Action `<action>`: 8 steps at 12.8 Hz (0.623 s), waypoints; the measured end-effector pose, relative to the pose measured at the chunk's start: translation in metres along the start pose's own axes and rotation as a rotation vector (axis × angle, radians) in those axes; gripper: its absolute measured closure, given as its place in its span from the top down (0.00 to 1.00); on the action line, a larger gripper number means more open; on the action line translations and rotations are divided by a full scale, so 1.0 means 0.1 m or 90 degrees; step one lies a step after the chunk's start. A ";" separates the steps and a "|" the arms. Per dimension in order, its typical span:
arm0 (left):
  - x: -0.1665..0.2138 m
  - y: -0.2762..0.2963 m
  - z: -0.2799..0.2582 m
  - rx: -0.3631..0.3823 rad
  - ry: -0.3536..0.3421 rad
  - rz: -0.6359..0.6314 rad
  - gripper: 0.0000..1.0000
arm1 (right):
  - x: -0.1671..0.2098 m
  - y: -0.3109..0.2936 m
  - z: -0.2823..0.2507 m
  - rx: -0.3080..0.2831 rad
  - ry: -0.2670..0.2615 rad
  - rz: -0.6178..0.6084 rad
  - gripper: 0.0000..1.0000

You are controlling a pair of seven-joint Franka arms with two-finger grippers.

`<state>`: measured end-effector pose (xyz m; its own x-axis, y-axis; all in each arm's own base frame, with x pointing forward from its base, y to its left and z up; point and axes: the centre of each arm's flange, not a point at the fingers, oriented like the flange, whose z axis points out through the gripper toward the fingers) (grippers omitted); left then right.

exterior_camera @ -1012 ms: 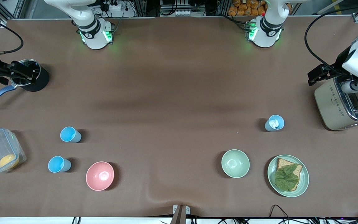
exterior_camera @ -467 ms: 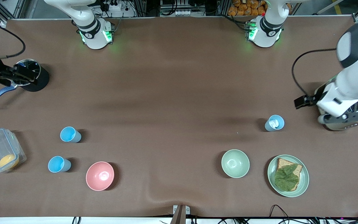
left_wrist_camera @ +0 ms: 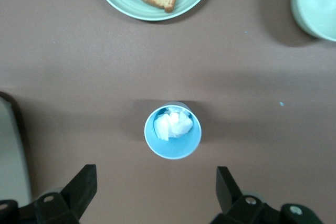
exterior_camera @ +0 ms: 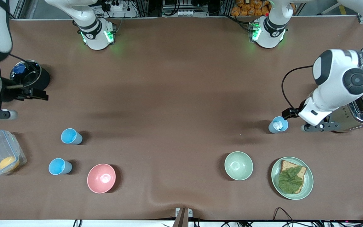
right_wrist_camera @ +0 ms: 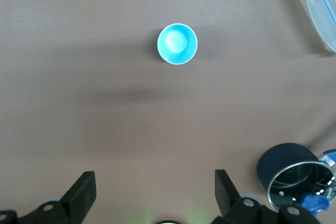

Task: Stack blue cups with both arms
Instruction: 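Reach the left gripper to the tissue cup while the right gripper reaches a blue cup, then close the left gripper on the tissue cup while the right gripper grasps its cup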

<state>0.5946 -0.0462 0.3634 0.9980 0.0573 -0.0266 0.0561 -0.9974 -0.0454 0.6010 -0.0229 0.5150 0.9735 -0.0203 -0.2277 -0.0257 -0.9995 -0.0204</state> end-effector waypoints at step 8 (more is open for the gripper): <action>0.06 -0.17 1.04 -0.017 -0.004 -0.017 1.00 | 0.64 0.11 0.84 -0.041 -0.049 0.005 1.00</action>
<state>0.5965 -0.0240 0.2600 0.9960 0.0836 -0.0321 0.0830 -0.9964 -0.0197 0.6443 -0.0327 0.4188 0.9531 -0.0289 -0.3013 -0.0164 -0.9989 0.0441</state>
